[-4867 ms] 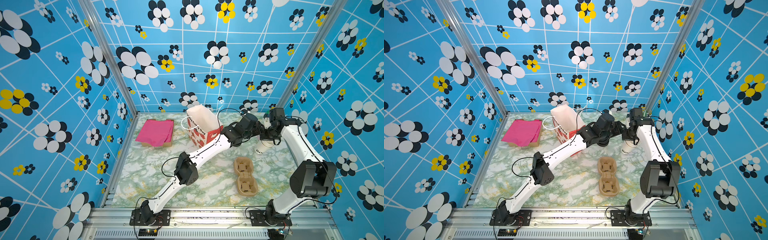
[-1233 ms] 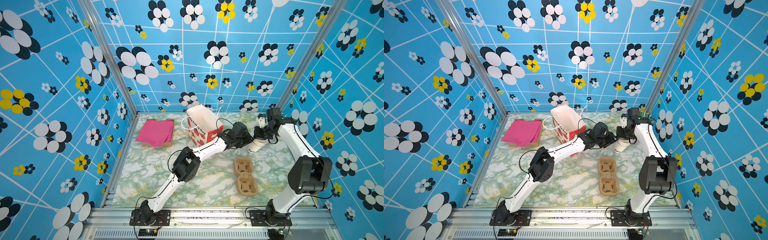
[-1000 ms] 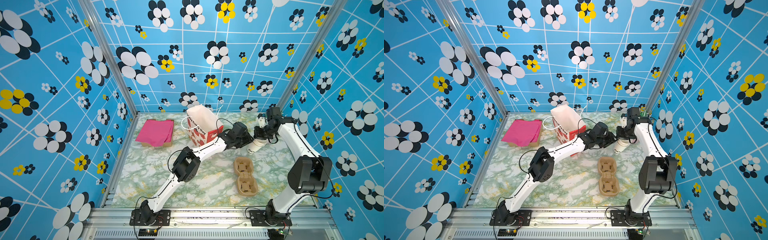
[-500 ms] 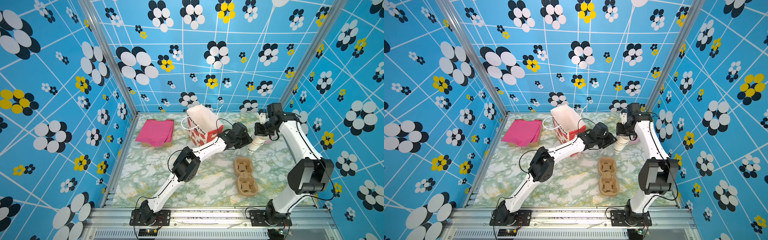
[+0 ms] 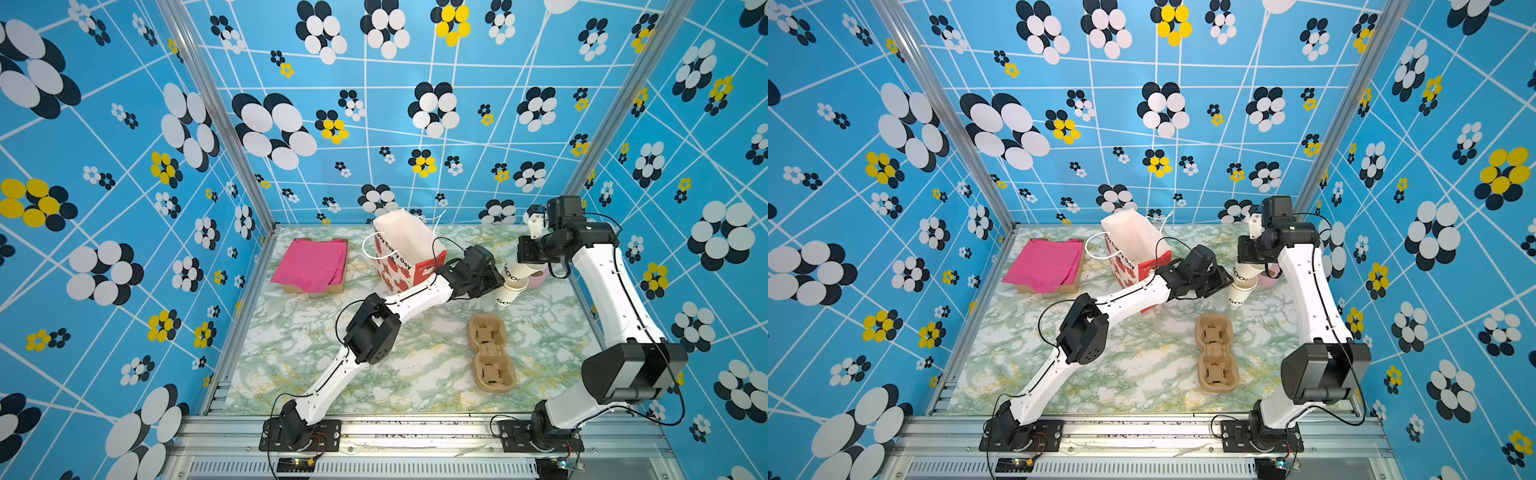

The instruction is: Pack the takeout coffee

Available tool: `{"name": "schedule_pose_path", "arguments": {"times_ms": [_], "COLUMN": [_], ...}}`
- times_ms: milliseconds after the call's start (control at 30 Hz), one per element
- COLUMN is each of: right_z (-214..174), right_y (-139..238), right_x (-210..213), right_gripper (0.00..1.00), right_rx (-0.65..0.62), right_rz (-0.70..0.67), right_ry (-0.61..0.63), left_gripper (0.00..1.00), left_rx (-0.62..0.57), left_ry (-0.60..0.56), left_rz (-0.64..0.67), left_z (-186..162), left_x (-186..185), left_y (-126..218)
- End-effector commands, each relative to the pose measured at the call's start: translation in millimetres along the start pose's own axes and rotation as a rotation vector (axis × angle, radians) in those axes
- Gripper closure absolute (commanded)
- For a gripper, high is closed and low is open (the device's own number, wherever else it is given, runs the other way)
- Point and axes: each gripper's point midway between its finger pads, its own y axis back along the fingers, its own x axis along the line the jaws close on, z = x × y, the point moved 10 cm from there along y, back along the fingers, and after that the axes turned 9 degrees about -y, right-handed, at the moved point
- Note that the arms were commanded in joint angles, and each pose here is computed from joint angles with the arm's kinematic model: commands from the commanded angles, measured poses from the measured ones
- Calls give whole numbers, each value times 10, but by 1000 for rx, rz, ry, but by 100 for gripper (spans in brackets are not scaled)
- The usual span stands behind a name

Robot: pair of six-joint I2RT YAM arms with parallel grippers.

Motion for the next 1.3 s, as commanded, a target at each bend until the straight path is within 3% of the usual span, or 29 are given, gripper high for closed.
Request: {"name": "schedule_pose_path", "arguments": {"times_ms": [0,733,1033,1267], "right_z": [3,-105,-172,-290], "right_y": [258,816,812,822], "right_x": [46,174,276,533], "right_gripper": [100,100,100,100], "right_rx": [-49,-172,-166,-146], "right_rz": [-6,48,98,188], "right_ry": [22,49,59,87], "left_gripper": [41,27,22,16], "left_rx": [-35,-187,-308,-293], "left_ry": [-51,-291,-398,-560], "left_rz": [-17,-112,-55,87], "left_z": [84,69,-108,-394], "left_x": [-176,-1117,-1039,-789], "left_y": [138,1183,1804,2367]}}
